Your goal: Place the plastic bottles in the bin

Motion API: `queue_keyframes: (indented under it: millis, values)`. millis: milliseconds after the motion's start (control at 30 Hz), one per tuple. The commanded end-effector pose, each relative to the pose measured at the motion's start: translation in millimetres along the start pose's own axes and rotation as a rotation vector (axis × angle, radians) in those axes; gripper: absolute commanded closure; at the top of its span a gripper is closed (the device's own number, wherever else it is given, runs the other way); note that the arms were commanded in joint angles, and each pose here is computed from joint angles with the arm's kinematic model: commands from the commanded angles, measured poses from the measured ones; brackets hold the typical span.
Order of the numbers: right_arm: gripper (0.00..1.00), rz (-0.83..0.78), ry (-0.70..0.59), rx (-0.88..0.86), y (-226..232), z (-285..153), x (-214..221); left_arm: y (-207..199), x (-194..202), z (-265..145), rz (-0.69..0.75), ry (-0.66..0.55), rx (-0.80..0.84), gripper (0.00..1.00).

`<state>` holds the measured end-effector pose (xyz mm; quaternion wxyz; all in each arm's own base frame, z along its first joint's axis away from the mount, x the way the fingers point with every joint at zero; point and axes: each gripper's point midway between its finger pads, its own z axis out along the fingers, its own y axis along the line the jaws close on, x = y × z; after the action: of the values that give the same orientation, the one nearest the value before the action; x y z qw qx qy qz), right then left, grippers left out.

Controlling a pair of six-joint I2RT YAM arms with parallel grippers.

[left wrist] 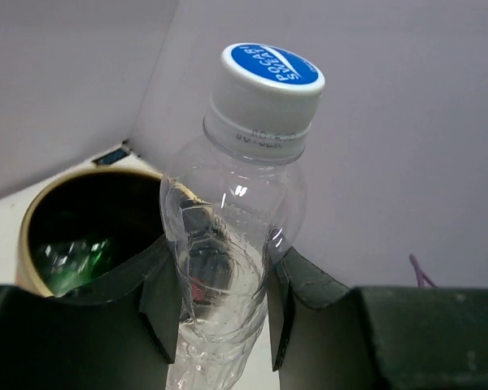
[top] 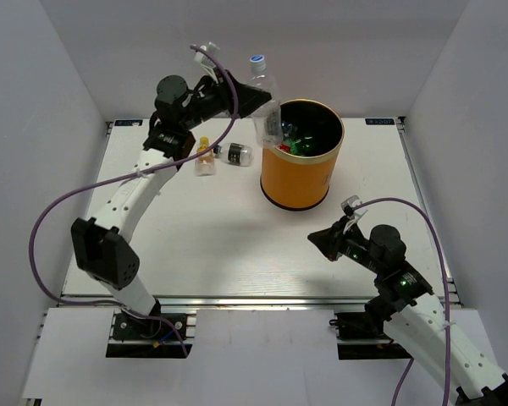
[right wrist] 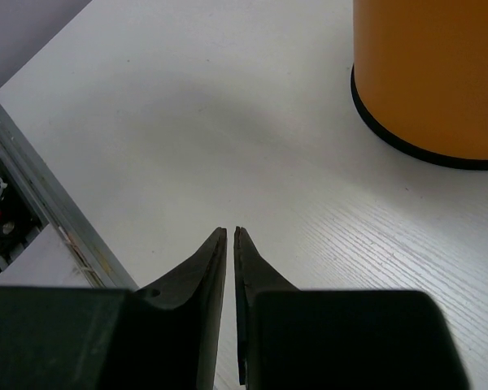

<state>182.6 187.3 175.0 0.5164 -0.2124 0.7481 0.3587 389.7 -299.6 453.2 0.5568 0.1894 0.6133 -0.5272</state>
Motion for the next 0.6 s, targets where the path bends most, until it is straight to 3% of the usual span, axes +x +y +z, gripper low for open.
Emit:
queue_keyframes:
  millis: [0, 267, 333, 400, 433, 467, 567]
  values:
    - [0.86, -0.020, -0.035, 0.006, -2, 3, -9, -54, -54, 19, 0.063, -0.172, 0.146, 1.00]
    - [0.83, -0.022, -0.038, 0.005, -2, 3, -8, -14, -21, 85, 0.055, -0.161, 0.056, 1.00]
    - [0.75, -0.022, -0.034, 0.019, -5, 3, -7, 9, 0, 99, 0.049, -0.108, -0.021, 0.81]
    - [0.48, -0.022, -0.041, 0.017, -4, 2, -9, 24, 19, 102, 0.062, -0.057, -0.082, 0.50]
    - [0.31, -0.020, -0.045, 0.018, -3, 1, -9, 36, 22, 104, 0.066, -0.056, -0.130, 0.29]
    - [0.10, -0.021, -0.051, 0.021, -4, 1, -11, 38, 26, 106, 0.089, -0.042, -0.143, 0.24]
    - [0.10, -0.025, -0.060, 0.017, -2, -1, -12, 54, 33, 107, 0.101, -0.001, -0.216, 0.10]
